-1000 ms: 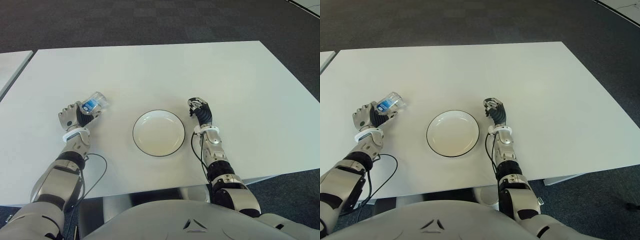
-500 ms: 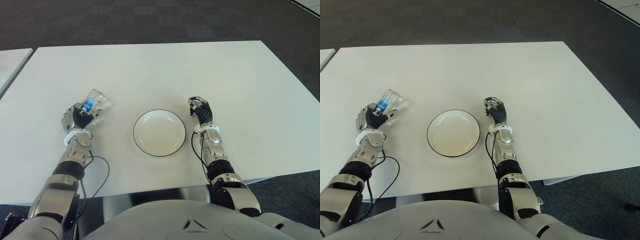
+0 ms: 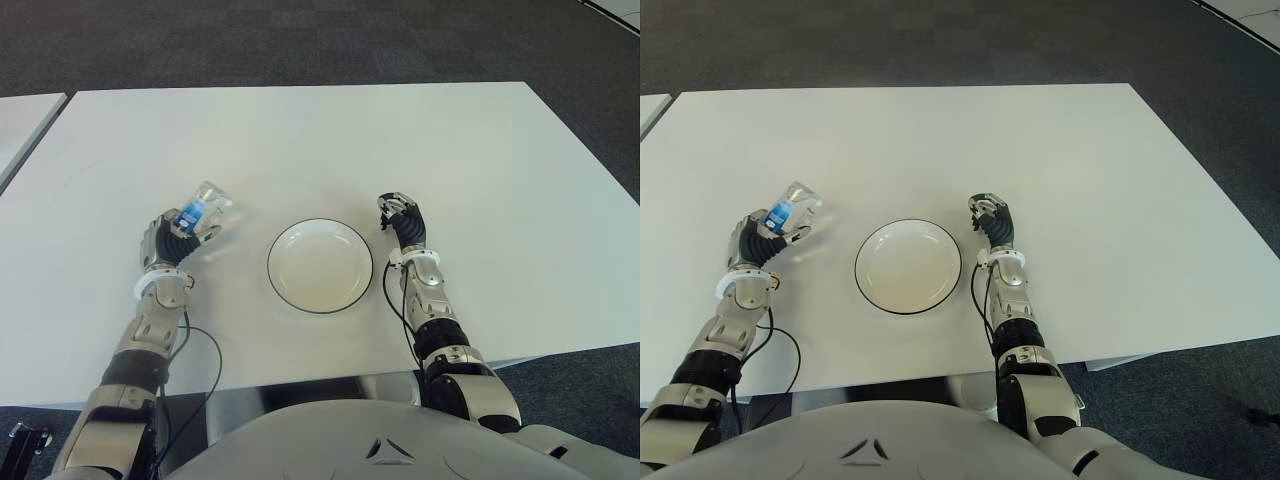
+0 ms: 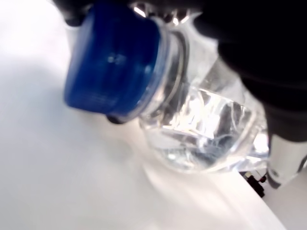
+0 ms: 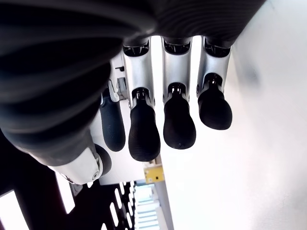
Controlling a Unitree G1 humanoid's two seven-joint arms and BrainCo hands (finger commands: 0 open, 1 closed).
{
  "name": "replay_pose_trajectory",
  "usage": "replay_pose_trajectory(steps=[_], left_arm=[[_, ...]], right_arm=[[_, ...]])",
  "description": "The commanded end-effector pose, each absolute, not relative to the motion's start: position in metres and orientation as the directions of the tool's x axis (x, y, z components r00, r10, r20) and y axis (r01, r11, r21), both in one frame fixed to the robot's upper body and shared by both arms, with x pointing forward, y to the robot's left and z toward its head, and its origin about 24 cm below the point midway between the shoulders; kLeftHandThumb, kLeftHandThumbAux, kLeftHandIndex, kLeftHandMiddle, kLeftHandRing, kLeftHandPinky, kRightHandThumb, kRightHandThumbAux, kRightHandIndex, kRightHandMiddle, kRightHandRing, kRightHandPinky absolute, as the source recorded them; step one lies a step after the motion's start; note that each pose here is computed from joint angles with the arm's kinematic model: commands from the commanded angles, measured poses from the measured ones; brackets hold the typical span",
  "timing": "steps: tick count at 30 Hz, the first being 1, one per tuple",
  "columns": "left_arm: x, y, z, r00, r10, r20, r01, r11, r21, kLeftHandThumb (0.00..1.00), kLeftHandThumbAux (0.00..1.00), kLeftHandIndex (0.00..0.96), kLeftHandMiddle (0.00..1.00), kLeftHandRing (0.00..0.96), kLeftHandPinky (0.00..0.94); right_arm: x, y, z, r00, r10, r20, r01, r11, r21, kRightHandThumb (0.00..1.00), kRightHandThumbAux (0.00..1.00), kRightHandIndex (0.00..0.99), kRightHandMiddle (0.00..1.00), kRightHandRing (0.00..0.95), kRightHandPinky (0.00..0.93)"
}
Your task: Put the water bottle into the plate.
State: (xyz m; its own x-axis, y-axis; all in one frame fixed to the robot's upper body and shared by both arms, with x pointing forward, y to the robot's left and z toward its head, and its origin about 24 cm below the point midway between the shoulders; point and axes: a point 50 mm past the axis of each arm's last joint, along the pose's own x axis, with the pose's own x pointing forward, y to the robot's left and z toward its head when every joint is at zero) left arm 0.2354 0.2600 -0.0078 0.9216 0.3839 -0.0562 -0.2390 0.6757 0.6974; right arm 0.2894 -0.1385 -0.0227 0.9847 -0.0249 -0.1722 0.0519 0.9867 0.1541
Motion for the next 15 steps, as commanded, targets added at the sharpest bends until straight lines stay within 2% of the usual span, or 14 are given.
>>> replay_pose_trajectory(steps=[1,15], left_arm=[[0.242,0.250,0.016,0.946,0.321,0.037,-0.265,0.703,0.660,0.851,0.669,0.396,0.534,0.869,0.831],[0.251,0.223,0.059,0.972,0.168,0.163,-0.233,0.759,0.608,0.849,0.671,0.394,0.529,0.864,0.809]], right_arm=[[0.260,-0.140,-0.063,0.923,-0.031,-0.383,0.098,0.982,0.159,0.704,0.728,0.439,0.750,0.730,0.739],[0.262,-0.141,-0.063,0.926,-0.026,-0.377,0.093,0.983,0.160,0.704,0.728,0.439,0.751,0.730,0.739]])
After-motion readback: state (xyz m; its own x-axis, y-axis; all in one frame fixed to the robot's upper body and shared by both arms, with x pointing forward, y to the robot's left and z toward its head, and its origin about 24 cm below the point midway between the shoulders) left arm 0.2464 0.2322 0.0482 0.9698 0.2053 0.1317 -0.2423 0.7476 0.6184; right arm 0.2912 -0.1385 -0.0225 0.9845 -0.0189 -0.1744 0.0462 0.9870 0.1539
